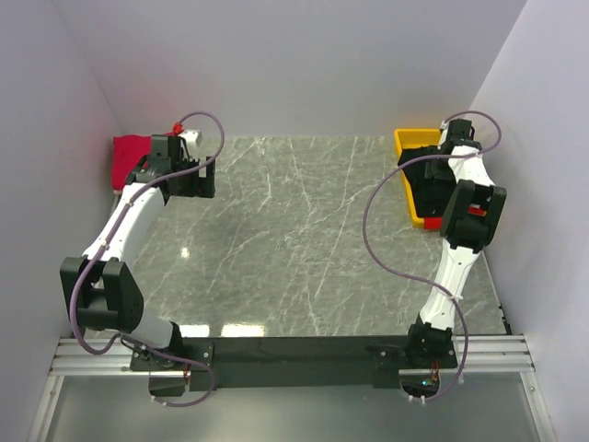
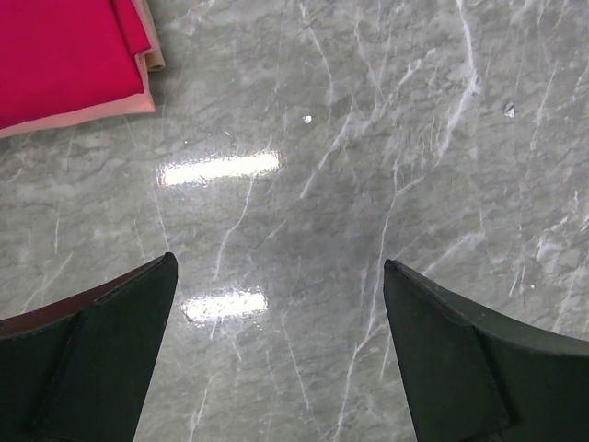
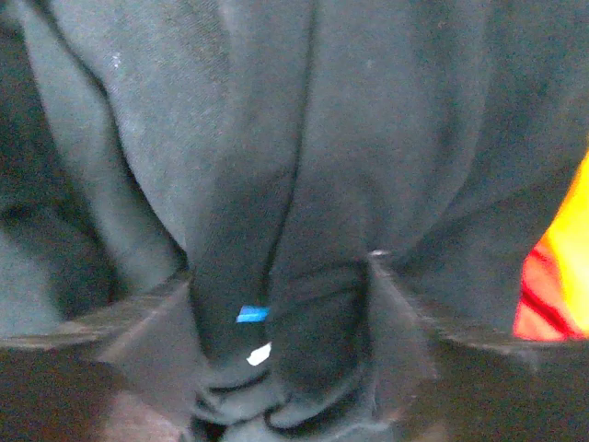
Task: Fold and stack the t-shirts
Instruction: Grab the tshirt from the pile, then move the tshirt to the center of the board
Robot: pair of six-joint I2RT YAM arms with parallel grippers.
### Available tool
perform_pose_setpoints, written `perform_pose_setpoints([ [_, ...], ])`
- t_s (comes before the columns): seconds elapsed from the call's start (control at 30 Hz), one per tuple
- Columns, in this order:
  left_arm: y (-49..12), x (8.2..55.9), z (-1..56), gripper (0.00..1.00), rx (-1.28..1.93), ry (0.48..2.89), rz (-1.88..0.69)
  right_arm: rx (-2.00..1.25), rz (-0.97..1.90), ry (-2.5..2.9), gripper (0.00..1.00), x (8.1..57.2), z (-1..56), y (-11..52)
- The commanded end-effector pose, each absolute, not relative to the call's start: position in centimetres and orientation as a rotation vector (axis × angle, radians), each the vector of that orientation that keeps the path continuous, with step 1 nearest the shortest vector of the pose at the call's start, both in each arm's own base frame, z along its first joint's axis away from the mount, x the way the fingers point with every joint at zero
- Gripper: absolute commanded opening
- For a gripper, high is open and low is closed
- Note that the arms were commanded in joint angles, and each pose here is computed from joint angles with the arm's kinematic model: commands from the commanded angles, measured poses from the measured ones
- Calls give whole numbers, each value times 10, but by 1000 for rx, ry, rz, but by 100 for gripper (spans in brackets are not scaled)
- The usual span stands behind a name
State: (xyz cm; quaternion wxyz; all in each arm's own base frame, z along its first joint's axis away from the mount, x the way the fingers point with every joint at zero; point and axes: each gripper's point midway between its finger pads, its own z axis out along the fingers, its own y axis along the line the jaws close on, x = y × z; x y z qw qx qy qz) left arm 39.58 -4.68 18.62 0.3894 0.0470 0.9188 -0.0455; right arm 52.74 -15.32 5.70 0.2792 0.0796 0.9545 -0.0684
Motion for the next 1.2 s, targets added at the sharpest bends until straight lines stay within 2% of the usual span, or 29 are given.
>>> perform_pose_setpoints([
  [0.0,-43,403,199,99,136,2322,-91,181,-218,2525,53,537,73,-158],
  [0.03,-43,403,199,100,142,2325,-97,173,-210,2519,43,537,78,-157],
  [0.07,-47,403,199,99,152,2323,-122,167,-202,2508,23,537,85,-155],
  [0.13,-48,403,203,99,154,2308,-143,149,-145,2450,0,538,118,-145],
  [0.3,-49,409,221,99,135,2248,-267,138,-8,2248,0,532,222,-112],
  [0.33,-44,411,223,99,102,2245,-292,125,1,2178,0,523,258,-105],
  [0.6,-23,423,231,99,26,2237,-488,17,3,1950,0,477,370,-58],
  [0.77,-17,420,258,99,68,2133,-543,-245,129,1871,0,440,403,18],
  [0.87,-22,410,269,100,124,2091,-604,-371,199,1856,0,409,396,76],
  [0.97,-34,397,269,99,194,2080,-664,-421,296,1909,0,385,363,116],
  [1.0,-38,393,270,99,245,2066,-684,-494,360,1947,1,372,337,142],
  [1.03,-41,389,269,100,264,2057,-700,-535,397,1966,7,365,323,156],
  [1.07,-44,382,265,99,276,2054,-711,-582,430,1988,42,357,310,169],
  [1.1,-46,378,263,99,302,2043,-709,-686,483,2017,61,338,292,194],
  [1.13,-47,377,265,100,328,2014,-706,-747,505,2024,90,330,284,205],
  [1.17,-49,369,261,99,334,2004,-697,-817,489,2016,90,326,279,210],
])
